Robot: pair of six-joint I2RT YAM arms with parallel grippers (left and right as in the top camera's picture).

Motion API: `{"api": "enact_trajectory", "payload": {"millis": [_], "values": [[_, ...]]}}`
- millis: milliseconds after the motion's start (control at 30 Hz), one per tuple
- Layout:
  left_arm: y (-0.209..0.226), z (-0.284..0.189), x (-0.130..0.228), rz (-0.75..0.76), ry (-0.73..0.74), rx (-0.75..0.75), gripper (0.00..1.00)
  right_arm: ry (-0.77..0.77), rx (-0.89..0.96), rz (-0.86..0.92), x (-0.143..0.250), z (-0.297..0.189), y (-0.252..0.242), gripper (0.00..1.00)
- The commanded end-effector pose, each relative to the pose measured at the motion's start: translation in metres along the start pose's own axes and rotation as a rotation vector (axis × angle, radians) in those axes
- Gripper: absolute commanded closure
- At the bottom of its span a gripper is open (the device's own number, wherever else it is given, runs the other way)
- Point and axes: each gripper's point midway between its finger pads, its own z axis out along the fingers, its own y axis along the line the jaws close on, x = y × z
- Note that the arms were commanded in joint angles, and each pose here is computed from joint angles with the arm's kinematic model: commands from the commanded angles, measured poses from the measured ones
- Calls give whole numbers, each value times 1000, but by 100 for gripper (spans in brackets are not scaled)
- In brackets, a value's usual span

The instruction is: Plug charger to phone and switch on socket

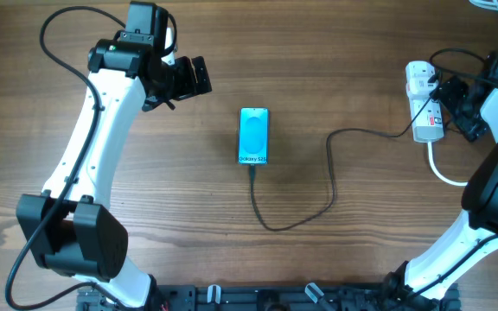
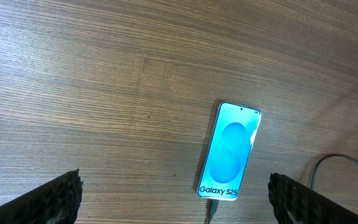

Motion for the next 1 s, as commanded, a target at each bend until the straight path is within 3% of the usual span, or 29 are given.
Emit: {"api": "enact_trajectory", "payload": {"millis": [0,967], "values": [[2,3,1,-11,4,-15,0,54,1,-55,18,9,10,0],[2,3,1,-11,4,-15,0,200,16,-110,53,15,3,0]]}}
